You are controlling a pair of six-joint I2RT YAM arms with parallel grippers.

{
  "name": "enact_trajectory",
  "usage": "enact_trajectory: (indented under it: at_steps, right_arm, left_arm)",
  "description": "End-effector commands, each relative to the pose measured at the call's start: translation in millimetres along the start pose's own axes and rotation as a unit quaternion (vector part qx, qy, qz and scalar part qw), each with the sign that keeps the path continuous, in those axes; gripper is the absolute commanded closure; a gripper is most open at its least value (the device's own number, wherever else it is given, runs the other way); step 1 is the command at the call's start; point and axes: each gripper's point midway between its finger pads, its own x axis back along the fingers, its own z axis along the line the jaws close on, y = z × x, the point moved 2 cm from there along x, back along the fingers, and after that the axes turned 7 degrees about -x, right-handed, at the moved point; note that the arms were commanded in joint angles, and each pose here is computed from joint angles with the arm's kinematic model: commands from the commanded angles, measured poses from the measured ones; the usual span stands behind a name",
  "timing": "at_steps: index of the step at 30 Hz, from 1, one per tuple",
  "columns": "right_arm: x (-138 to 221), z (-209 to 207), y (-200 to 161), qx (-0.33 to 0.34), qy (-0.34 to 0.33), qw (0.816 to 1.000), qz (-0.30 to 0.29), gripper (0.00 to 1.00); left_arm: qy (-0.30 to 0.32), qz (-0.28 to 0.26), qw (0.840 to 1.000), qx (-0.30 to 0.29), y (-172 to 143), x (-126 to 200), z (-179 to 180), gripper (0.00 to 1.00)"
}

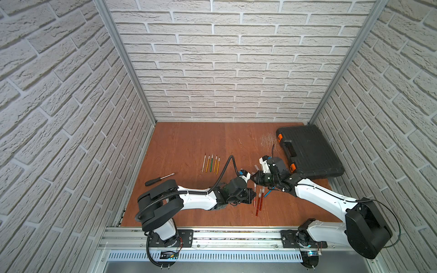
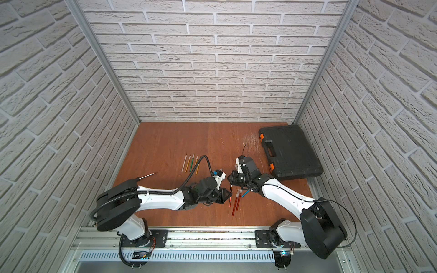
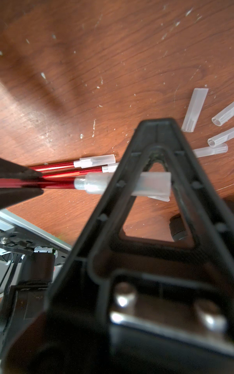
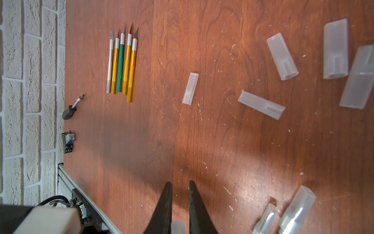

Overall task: Remove protective caps from carving knives
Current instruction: Remove the protective sleeve from the carving knife.

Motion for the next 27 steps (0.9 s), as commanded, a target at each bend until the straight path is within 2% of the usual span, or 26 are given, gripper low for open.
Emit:
enact_trajectory:
  at_steps: [1,12,27]
  right_arm:
    - [1.3,5.9,0.0,0.014,0.009,1.0,-0.005,0.86]
    - [3.3,8.0,14.4,0.037,-0.016,0.999,-0.028,0.91]
    - [-1.8,17.9,53.3,0.036,-0.031,0.995,-0.082,0.91]
  left_arm:
    - [-0.016,-0.013,1.0,0.003,5.1,-0.9,-1.5,0.94]
    - [-0.031,-0.007,0.999,0.009,2.2,0.6,-1.8,0.94]
    - [-0.029,-0.006,1.0,0.003,2.3,4.3,-3.1,0.95]
